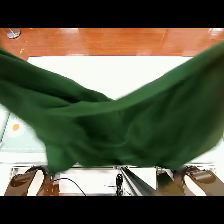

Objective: Fold the shirts.

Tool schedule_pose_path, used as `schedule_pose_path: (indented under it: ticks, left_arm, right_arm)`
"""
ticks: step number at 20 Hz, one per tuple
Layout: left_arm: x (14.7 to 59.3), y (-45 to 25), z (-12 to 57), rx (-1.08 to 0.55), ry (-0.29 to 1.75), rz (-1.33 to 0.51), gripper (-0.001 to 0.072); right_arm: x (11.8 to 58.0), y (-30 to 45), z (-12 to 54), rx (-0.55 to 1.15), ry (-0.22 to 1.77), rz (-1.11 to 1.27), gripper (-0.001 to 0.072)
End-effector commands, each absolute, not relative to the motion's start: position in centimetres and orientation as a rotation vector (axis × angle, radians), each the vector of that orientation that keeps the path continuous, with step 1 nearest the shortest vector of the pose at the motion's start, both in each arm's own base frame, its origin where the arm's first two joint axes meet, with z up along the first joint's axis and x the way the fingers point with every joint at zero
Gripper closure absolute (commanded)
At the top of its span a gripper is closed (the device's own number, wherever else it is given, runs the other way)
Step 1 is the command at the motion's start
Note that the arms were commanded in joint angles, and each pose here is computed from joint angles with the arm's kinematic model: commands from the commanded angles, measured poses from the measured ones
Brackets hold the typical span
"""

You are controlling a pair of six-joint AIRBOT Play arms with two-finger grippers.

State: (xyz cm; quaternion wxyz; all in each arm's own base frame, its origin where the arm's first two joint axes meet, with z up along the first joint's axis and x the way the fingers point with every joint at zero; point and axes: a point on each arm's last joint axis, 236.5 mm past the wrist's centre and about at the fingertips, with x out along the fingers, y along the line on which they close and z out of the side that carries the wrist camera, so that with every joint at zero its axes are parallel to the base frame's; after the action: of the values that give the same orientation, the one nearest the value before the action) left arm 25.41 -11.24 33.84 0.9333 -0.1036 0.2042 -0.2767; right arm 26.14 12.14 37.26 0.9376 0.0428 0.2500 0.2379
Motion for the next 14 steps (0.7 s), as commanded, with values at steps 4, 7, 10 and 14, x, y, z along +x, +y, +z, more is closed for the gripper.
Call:
schedule_pose_path:
  ticks: [4, 7, 10, 14]
  left_arm:
    - [35.6, -9.7, 14.0, -0.515, 0.713, -0.455, 0.0692]
    - [41.8, -9.9, 11.3, -0.525, 0.692, -0.383, 0.0692]
    - [46.2, -13.1, 9.2, -0.51, 0.745, -0.428, 0.0691]
    - [50.4, -16.3, 5.9, -0.58, 0.84, -0.445, 0.068]
  right_arm:
    - [40.1, 11.0, 22.1, 0.161, 0.805, 0.32, 0.0681]
    - [46.5, 10.4, 18.0, 0.314, 0.844, 0.276, 0.0681]
    - [50.9, 10.6, 15.4, 0.47, 0.866, 0.297, 0.0681]
    - [53.5, 10.6, 11.0, 0.581, 0.933, 0.297, 0.068]
